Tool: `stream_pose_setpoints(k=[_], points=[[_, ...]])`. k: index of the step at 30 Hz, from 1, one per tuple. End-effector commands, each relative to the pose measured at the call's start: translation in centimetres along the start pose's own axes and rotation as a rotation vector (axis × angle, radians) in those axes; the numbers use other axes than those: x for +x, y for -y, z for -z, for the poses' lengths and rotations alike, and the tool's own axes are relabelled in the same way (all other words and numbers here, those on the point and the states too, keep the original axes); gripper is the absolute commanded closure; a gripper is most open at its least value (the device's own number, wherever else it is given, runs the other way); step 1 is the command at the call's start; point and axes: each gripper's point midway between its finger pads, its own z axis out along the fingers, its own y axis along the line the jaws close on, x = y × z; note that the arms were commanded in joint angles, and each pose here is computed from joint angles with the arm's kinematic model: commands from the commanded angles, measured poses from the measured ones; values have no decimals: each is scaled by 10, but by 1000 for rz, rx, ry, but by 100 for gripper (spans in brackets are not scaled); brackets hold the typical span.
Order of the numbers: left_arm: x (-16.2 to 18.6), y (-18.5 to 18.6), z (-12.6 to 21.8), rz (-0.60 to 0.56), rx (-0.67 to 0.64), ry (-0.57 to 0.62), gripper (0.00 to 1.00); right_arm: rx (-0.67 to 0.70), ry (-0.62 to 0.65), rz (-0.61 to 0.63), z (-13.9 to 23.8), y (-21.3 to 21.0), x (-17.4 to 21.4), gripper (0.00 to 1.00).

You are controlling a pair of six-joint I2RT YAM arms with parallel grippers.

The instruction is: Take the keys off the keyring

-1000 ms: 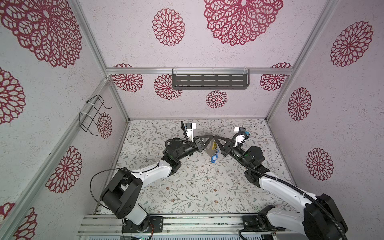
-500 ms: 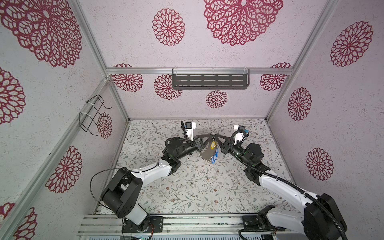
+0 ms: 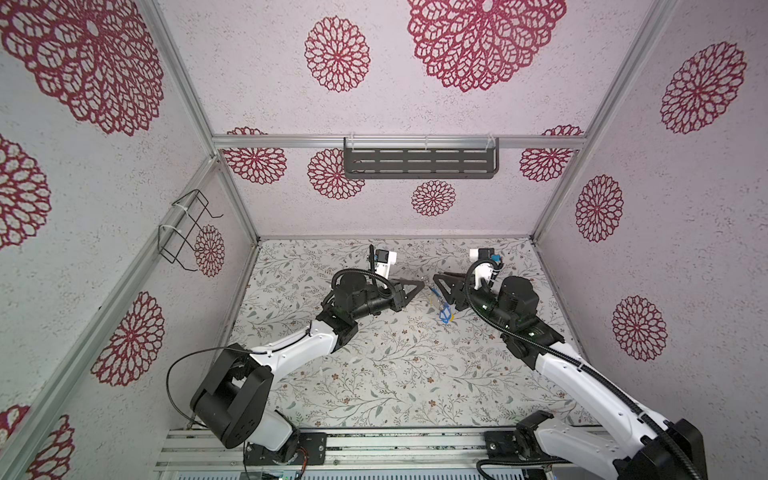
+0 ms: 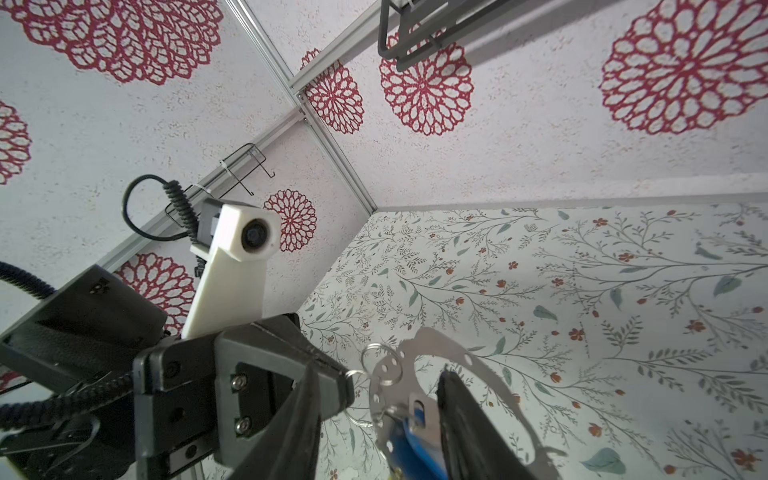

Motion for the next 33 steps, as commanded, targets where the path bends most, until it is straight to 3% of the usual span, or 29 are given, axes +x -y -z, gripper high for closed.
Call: stream_pose_setpoints(k=[1, 9, 12, 17, 23, 29, 31, 33], points=[[-1, 3, 12, -126, -64, -74, 100, 12, -45, 36, 11, -1, -1, 48], [-5, 20, 34, -371, -61, -121, 100, -41, -106, 48, 13, -4, 10, 47], [-7, 23, 41, -462, -69, -113, 100, -71, -139, 53, 8, -3, 22, 53], [3, 46, 47, -695, 77, -112, 100, -126, -162, 47, 1, -5, 36, 58], [-10, 56, 46, -770, 108, -46, 100, -205, -195, 40, -13, -29, 62, 62], [-38, 59, 42, -783, 79, 127, 100, -267, -194, 40, -17, -55, 76, 63], [-43, 58, 42, -779, 73, 165, 100, -247, -189, 36, -16, -53, 77, 64], [-42, 52, 42, -766, 53, 168, 100, -140, -177, 28, -14, -33, 80, 63]])
